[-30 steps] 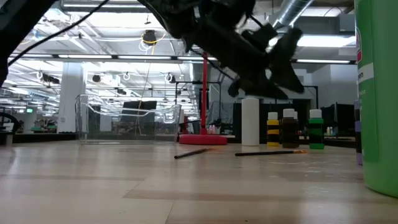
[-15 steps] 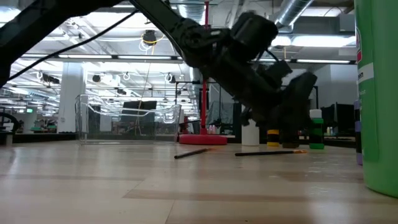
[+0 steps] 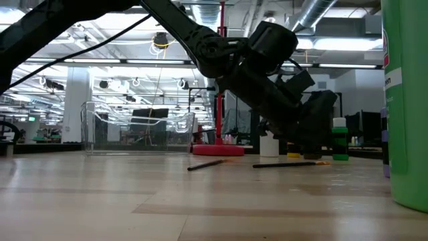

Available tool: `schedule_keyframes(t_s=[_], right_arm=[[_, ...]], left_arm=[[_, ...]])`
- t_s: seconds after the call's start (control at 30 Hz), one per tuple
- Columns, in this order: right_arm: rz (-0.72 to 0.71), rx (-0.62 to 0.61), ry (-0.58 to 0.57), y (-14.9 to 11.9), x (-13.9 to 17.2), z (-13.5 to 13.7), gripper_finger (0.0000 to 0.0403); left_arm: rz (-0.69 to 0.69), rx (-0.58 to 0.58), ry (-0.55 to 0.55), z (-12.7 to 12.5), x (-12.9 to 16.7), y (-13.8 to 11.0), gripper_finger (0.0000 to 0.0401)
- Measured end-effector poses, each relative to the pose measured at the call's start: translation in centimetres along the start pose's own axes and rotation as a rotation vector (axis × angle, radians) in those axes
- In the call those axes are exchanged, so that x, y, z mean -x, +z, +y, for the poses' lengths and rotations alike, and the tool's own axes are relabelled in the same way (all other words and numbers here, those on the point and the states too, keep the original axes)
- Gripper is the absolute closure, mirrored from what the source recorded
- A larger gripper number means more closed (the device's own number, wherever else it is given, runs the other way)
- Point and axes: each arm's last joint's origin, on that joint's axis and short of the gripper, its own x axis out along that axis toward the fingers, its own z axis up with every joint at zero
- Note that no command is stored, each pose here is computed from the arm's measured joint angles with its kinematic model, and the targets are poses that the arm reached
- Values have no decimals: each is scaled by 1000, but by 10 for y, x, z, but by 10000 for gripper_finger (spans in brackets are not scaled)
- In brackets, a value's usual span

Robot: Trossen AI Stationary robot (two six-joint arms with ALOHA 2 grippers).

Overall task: Pick & Place Paint Supplies
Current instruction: Put the black paintbrush into the green cup

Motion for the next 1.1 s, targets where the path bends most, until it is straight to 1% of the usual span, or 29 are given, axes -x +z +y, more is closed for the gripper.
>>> schedule_keyframes(t_s=[0.17,0.37,0.47,0.53,0.57,0.63,0.7,0.77,0.9,1.0,1.03,1.1], right_arm=[[0,0,0,0,0,0,403],[-1,3,-6,0,0,-1,403],[-2,7,-12,0,0,-1,403],[-2,9,-17,0,0,-2,403],[-2,9,-17,0,0,-2,403],[-2,9,-17,0,0,-2,403],[-2,9,-17,0,0,-2,403],[-2,9,-17,0,0,-2,403],[-1,8,-17,0,0,-2,403],[-2,6,-17,0,0,-2,403],[-1,7,-17,0,0,-2,403],[-1,9,-17,0,0,-2,403]], left_arm=[[-2,-23,4,0,-2,-2,215],[33,-35,-9,-2,-7,-13,215],[24,-38,-14,-5,-8,-14,215],[43,-56,-11,-4,-9,-17,215],[49,-58,-9,-4,-12,-22,217],[46,-57,-4,-4,-13,-23,224],[47,-57,-5,-4,-13,-23,239],[47,-57,-5,-4,-13,-23,262],[52,-57,-2,-3,-13,-23,330],[62,-52,-39,-3,-14,-24,383],[66,-37,-48,-3,-14,-24,391],[75,2,-53,-3,-14,-24,395]])
